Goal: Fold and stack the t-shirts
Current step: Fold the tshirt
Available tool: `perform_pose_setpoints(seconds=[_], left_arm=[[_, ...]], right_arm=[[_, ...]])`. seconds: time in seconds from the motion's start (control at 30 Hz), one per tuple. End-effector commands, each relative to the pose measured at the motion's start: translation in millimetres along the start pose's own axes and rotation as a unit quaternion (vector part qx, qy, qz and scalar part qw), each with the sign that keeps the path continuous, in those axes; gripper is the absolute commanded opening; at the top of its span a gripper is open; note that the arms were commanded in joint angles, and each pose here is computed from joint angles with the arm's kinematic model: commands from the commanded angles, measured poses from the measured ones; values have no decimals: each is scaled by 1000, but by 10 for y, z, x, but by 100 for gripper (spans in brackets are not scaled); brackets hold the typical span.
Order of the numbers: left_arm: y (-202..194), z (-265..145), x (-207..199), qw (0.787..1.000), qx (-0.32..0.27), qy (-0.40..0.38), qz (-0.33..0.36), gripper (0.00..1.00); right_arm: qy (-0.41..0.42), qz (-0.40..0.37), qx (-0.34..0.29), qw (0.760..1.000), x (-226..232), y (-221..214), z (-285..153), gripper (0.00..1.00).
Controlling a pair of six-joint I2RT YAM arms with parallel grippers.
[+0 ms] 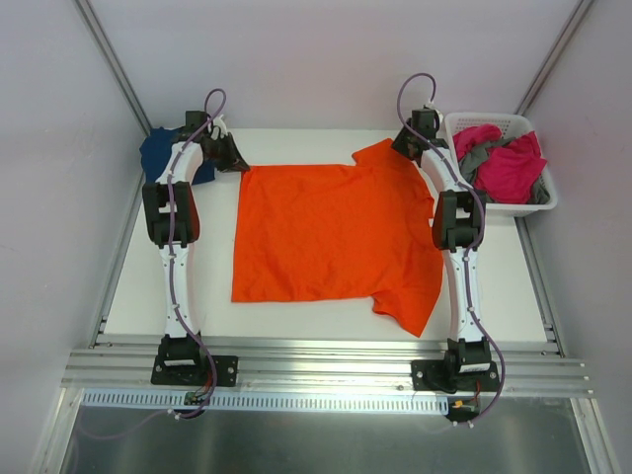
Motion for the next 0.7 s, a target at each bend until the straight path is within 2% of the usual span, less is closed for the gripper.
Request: perform_pose_setpoints(seconds=[0.0,0.07,0.1,0.37,0.67], left_arm=[[30,-93,-143,1000,-7,-9,17,0],[17,-99,-139,1000,-5,-8,18,0],[17,-102,-139,1000,-6,-8,19,0],[-21,-146,-209,999,-3,-7,32,0],[51,-533,-568,998,-25,-17,61,0]], right_arm=[[25,13,-46,999,184,289,-42,24],[32,12,-52,998,211,300,-21,4],[35,9,-52,998,225,292,-13,1],[26,-19,-38,999,156,289,-122,1],[37,-71,-66,995,292,760,-888,1]])
Point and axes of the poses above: each gripper's point midway between its finger pads, its own z axis out along the fingers, its own x axis along the line the jaws close on, y = z × x, the point moved 3 cm from there along -z, back along the fingers, and after that the axes turned 9 degrees about -z, right-handed, at the moved point
